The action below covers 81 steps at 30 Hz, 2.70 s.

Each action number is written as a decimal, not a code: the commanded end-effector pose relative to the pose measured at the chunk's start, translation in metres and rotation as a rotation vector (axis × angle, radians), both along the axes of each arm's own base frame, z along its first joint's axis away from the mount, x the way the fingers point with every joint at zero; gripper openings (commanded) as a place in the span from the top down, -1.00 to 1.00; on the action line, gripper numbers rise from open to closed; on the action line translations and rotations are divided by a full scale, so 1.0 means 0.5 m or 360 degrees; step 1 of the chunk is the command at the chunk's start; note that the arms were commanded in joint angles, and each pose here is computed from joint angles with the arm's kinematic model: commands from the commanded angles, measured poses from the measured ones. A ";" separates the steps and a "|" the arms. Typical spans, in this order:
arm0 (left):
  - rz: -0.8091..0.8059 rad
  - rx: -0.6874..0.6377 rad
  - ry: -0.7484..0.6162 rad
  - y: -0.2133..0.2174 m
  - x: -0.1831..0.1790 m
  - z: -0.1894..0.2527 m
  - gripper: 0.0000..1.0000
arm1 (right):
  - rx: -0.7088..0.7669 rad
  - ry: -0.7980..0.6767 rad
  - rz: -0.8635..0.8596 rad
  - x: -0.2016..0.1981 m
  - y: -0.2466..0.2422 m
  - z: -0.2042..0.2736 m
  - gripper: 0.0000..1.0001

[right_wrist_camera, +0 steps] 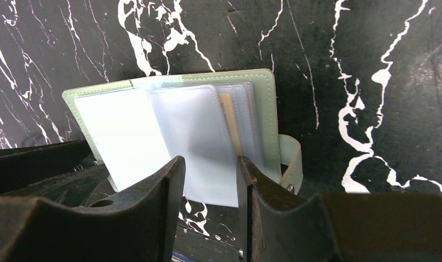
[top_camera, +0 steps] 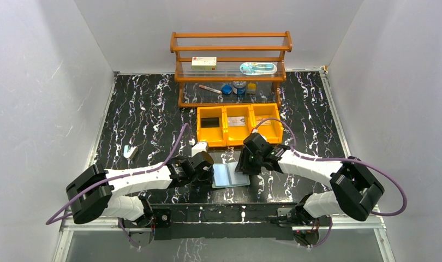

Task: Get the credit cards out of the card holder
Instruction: Remove the credit card from the card holder.

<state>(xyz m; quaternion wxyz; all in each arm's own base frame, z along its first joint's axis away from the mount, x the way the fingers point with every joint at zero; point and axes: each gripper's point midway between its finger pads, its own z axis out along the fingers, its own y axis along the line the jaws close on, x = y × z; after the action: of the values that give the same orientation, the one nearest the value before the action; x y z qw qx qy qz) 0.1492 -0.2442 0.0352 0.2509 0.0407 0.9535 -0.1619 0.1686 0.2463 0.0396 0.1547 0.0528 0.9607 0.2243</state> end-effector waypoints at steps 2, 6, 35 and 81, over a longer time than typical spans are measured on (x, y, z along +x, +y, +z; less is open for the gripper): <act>-0.0012 -0.0014 -0.0031 -0.006 0.008 0.014 0.19 | 0.0039 -0.0009 0.0035 0.006 0.015 -0.004 0.05; -0.0020 -0.0012 -0.0023 -0.008 0.006 0.013 0.20 | 0.0043 0.0025 0.0041 0.000 0.018 -0.015 -0.02; 0.0046 -0.0009 -0.0044 0.018 0.003 0.020 0.24 | 0.0734 0.0081 0.0399 0.002 0.221 0.095 -0.07; 0.0166 0.0066 0.0036 0.048 -0.010 -0.041 0.21 | 0.0685 0.0059 0.0193 0.012 0.216 0.085 -0.10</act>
<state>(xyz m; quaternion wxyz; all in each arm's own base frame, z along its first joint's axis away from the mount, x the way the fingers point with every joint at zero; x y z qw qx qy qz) 0.1448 -0.2272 0.0217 0.2514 0.0026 0.9563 -0.1489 0.1641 0.3545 0.0563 0.0647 0.0325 0.9046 0.4201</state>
